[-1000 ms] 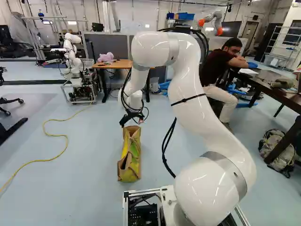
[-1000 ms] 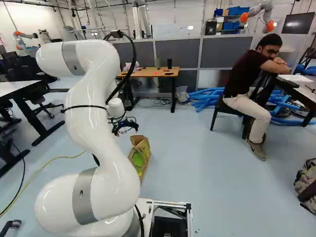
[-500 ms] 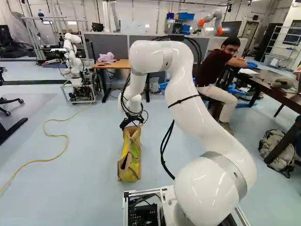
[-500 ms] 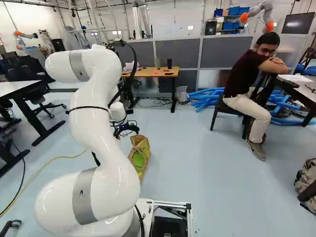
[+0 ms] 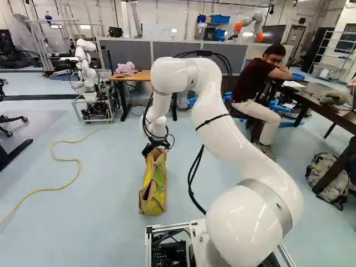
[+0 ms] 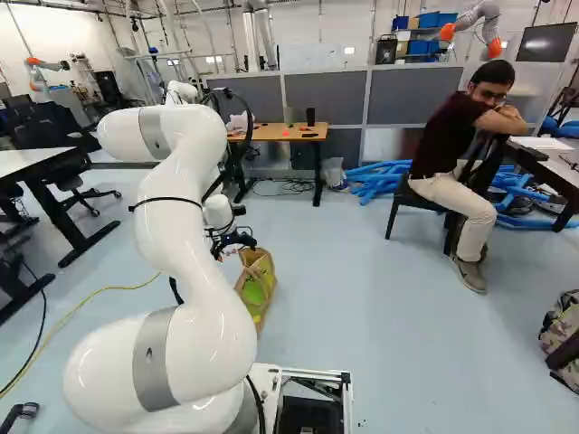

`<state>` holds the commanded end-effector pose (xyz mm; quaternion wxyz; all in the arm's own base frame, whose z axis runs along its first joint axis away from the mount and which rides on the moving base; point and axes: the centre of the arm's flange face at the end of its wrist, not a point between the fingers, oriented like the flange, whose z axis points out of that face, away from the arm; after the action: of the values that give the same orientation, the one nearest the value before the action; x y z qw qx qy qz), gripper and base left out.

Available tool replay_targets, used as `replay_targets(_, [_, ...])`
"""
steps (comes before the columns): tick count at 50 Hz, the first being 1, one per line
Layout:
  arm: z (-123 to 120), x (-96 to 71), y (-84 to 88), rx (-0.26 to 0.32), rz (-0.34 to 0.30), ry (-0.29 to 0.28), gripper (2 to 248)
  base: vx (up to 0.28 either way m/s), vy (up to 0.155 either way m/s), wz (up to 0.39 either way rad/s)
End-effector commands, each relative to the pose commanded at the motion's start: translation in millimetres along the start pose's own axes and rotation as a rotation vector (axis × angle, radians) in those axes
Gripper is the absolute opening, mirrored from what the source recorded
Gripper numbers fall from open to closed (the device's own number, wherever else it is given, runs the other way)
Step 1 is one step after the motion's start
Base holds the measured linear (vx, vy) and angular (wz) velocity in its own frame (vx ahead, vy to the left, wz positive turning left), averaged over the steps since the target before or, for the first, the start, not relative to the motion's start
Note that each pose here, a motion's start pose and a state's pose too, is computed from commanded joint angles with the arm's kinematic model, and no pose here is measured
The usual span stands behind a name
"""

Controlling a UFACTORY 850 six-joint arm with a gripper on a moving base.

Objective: Pick up the bag on the ground and place it on the table

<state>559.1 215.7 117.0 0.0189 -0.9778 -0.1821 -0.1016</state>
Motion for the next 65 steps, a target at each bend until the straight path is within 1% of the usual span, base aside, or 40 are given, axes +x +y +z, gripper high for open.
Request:
replay_targets(3, [4,-0.2,0.0,0.0,0.011,-0.003,247,0.0,0.0,0.0])
replay_targets(8, [12,-0.7,0.0,0.0,0.049,-0.009,247,0.0,0.0,0.0])
replay_targets(32, [48,-3.3,0.0,-0.005,0.295,-0.034,247,0.0,0.0,0.0])
replay_targets(35, [53,-3.7,0.0,-0.006,0.315,-0.036,247,0.0,0.0,0.0])
replay_targets(43, [65,-4.9,-0.1,-0.007,0.333,-0.044,247,0.0,0.0,0.0])
replay_targets(65, [98,-8.5,-0.1,-0.01,0.336,-0.061,247,0.0,0.0,0.0])
